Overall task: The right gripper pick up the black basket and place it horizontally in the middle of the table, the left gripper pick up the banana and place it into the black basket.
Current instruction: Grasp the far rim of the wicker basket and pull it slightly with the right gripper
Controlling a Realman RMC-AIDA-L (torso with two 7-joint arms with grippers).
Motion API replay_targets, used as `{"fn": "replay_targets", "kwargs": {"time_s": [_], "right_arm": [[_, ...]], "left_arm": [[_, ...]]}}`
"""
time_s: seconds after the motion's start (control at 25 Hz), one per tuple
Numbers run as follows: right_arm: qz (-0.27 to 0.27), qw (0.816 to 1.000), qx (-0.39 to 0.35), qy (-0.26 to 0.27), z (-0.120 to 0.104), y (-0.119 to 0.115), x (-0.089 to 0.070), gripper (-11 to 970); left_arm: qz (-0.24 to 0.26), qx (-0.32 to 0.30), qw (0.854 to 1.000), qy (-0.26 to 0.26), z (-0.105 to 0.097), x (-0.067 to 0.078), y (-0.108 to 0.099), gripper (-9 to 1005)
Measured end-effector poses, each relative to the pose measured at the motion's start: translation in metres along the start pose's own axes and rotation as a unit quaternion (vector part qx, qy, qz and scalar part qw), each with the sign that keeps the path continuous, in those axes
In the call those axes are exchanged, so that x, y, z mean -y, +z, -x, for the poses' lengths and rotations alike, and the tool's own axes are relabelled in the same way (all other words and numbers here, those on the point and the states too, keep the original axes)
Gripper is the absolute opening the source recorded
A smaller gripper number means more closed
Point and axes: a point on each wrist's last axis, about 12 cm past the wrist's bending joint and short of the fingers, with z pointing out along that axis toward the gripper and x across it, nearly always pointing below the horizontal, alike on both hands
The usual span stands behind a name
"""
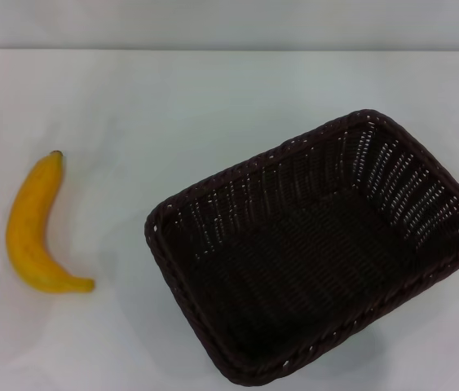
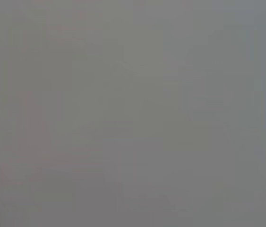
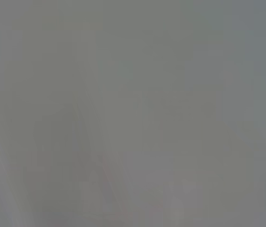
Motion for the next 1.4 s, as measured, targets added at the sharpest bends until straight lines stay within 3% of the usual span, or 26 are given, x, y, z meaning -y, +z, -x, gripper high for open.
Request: {"fn": "replay_targets", "kwargs": {"time_s": [0.12,0.32,0.56,0.72,1.04,1.4], "right_arm": [[0.018,0.993,-0.116,0.003,0.036,0.021,-0.020,869],[-0.009,0.961,-0.276,-0.019,0.062,0.064,-0.060,868],[-0.027,0.920,-0.391,-0.019,0.064,0.107,-0.109,868],[-0.043,0.897,-0.439,-0.019,0.057,0.132,-0.129,868],[-0.051,0.879,-0.473,-0.016,0.052,0.153,-0.142,869],[-0.080,0.846,-0.527,-0.017,0.034,0.173,-0.144,858]], "left_arm": [[0.000,0.004,1.000,0.003,0.002,-0.003,-0.001,876],[0.016,0.011,1.000,0.011,0.006,-0.013,-0.003,876],[0.042,0.016,0.999,0.007,0.010,-0.026,-0.001,876],[0.041,0.009,0.999,0.011,0.013,-0.036,0.004,876],[0.039,-0.008,0.999,0.014,0.017,-0.053,0.011,876],[0.028,-0.004,0.999,0.019,0.022,-0.059,0.019,876]]}}
